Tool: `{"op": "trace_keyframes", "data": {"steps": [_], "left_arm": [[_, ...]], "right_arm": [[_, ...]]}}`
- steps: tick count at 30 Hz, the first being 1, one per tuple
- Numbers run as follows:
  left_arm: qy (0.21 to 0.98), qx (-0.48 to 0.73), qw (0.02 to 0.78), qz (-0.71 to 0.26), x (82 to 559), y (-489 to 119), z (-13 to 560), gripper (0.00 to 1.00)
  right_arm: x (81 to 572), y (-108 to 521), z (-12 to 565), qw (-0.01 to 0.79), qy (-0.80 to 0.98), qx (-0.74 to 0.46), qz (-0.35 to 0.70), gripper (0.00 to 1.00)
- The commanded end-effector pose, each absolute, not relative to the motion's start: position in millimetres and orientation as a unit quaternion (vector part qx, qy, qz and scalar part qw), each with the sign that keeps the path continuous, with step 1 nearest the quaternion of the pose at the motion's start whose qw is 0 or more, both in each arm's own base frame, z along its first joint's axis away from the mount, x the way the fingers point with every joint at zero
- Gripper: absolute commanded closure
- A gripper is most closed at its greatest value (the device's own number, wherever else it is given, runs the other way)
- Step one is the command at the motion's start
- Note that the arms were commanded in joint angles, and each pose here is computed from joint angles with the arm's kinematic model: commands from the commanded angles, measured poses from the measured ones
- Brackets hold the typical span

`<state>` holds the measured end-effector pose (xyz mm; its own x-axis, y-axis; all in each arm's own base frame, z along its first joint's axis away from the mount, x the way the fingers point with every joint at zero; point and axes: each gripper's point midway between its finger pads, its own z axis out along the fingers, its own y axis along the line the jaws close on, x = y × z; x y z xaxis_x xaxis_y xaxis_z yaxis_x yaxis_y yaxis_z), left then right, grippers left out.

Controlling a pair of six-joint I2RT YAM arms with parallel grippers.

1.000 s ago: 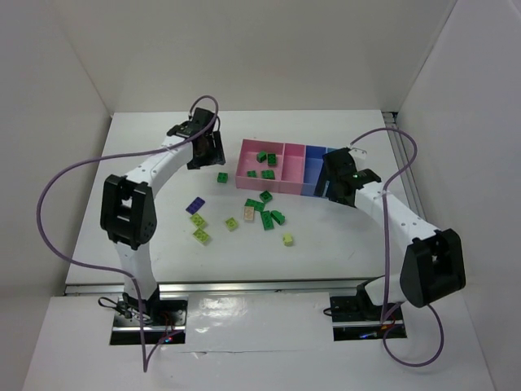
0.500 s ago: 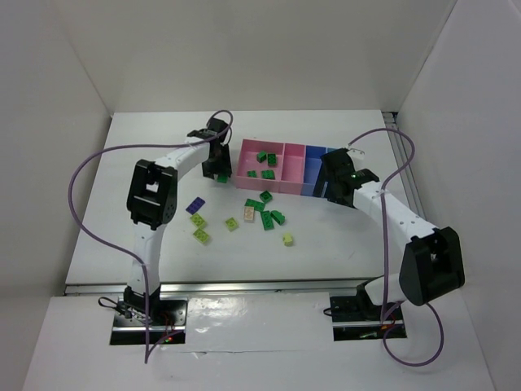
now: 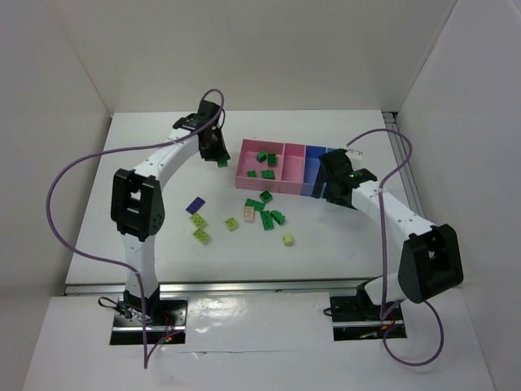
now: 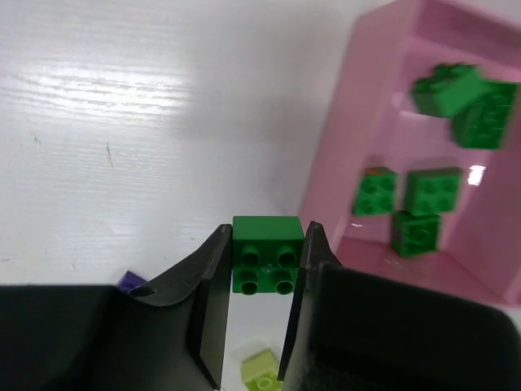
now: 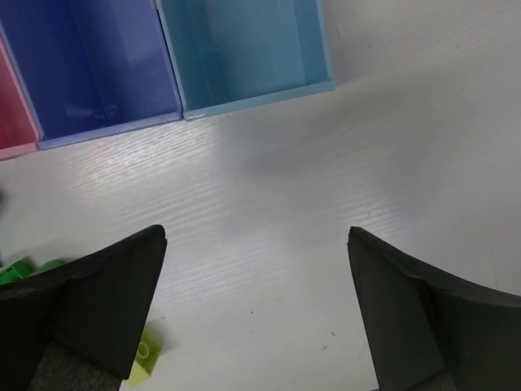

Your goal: Sort the legos into containers by color

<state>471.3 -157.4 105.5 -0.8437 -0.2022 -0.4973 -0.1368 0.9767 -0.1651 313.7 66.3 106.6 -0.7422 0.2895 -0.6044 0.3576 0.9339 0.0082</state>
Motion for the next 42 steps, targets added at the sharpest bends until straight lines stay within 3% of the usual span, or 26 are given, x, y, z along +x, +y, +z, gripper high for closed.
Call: {"op": "trace_keyframes", "data": {"steps": [1, 7, 10, 11, 14, 16, 23, 27, 33, 38, 42], "left_arm": [[0.935, -0.060, 0.325, -0.130, 477, -187, 174, 0.80], [0.933, -0.038, 0.313, -0.172, 481, -233, 172, 0.75], [0.936, -0.025, 0.304, -0.178, 483, -249, 166, 0.47], [0.935, -0.025, 0.305, -0.179, 484, -250, 171, 0.32], [0.935, -0.019, 0.302, -0.184, 482, -257, 175, 0.16], [0.932, -0.013, 0.311, -0.186, 481, -255, 186, 0.12], [0.927, -0.017, 0.338, -0.162, 462, -229, 219, 0.20], [0.938, -0.064, 0.307, -0.148, 431, -199, 205, 0.28], [0.950, -0.092, 0.264, -0.138, 385, -178, 165, 0.29], [0.956, -0.097, 0.244, -0.130, 367, -172, 148, 0.29], [0.959, -0.098, 0.236, -0.125, 363, -170, 140, 0.30]], "right_arm": [[326, 75, 122, 0.337, 0.924, 0.174, -0.043, 0.00], [319, 119, 133, 0.363, 0.927, 0.086, -0.039, 0.00], [312, 164, 137, 0.375, 0.927, 0.007, 0.018, 0.00], [309, 173, 134, 0.372, 0.928, -0.014, 0.033, 0.02], [306, 209, 135, 0.369, 0.920, -0.082, 0.101, 0.06], [300, 224, 124, 0.346, 0.922, -0.120, 0.122, 0.10], [297, 248, 75, 0.273, 0.937, -0.176, 0.132, 0.16], [301, 246, 55, 0.262, 0.945, -0.166, 0.102, 0.23], [302, 246, 40, 0.254, 0.947, -0.171, 0.095, 0.40], [304, 255, 44, 0.265, 0.942, -0.175, 0.109, 0.45], [307, 259, 55, 0.276, 0.937, -0.180, 0.119, 0.68]]}}
